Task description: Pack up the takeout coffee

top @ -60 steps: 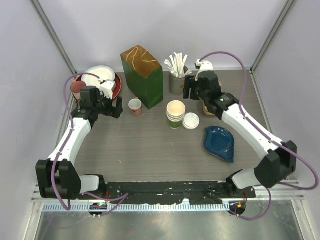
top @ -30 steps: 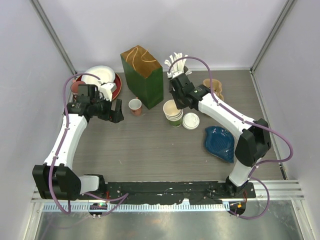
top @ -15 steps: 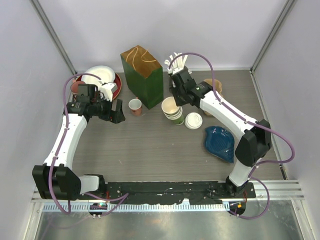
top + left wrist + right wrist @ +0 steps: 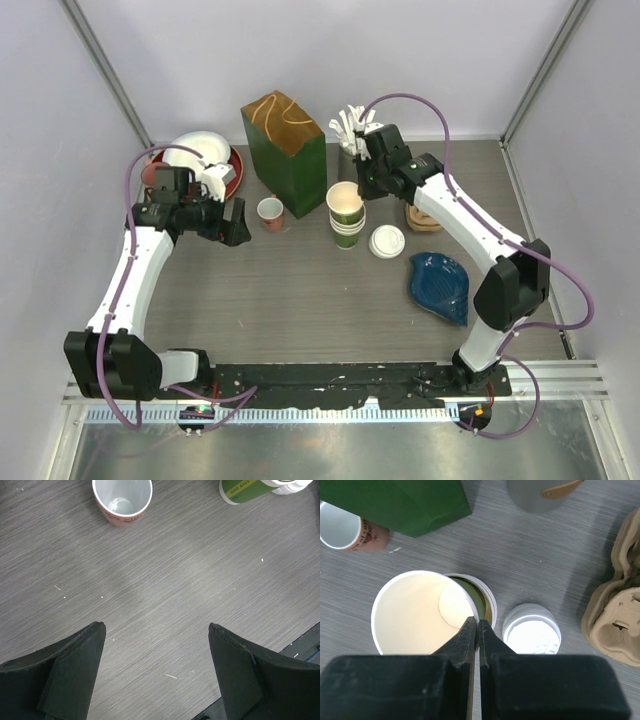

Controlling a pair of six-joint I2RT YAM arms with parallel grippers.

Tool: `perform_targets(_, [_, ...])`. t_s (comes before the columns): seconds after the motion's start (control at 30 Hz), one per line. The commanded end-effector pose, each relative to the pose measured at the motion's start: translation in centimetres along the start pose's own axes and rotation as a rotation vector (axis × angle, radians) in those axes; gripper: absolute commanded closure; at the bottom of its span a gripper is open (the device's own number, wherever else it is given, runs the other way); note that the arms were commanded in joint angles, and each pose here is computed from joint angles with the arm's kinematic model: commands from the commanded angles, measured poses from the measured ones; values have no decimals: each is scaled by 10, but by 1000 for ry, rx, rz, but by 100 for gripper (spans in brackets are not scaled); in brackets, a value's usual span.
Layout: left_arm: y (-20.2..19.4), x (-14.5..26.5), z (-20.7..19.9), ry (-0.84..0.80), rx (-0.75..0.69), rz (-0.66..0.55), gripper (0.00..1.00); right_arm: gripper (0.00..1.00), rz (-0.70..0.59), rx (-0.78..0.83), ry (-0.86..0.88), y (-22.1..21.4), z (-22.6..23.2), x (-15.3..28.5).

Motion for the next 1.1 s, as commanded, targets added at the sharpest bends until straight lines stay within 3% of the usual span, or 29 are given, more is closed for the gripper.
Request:
perform_targets(0.0, [18,11,-5,-14,-27,-52,12,99,-212,-14,40,55,9,51])
perform_targets(0.27, [25,15,-5,-2,-19,-59,9,99,-406,18,82,97,15,117])
perform_targets(0.4, [30,21,1,51,-8,-63,8,99,-492,109,320,96,64,148])
perform_targets(0.53, [31,25,11,126,27,-58,8,99,-388,195,494,48,131,122])
perform_targets(0.63, [29,26,22,181,52,-52,8,99,-273,234,503,13,163,85])
perform_targets(0.73, [26,26,28,212,59,-50,8,99,-165,217,523,-11,181,50])
perform_targets(1.07, [22,28,32,236,53,-50,7,99,13,242,456,-75,209,-32])
Point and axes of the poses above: each gripper's point midway between its finger pads, its own x axis back along the fingers, its own z axis along the line the jaws close on, y = z × x, the point moved 3 cm from there along x, back along the fingers
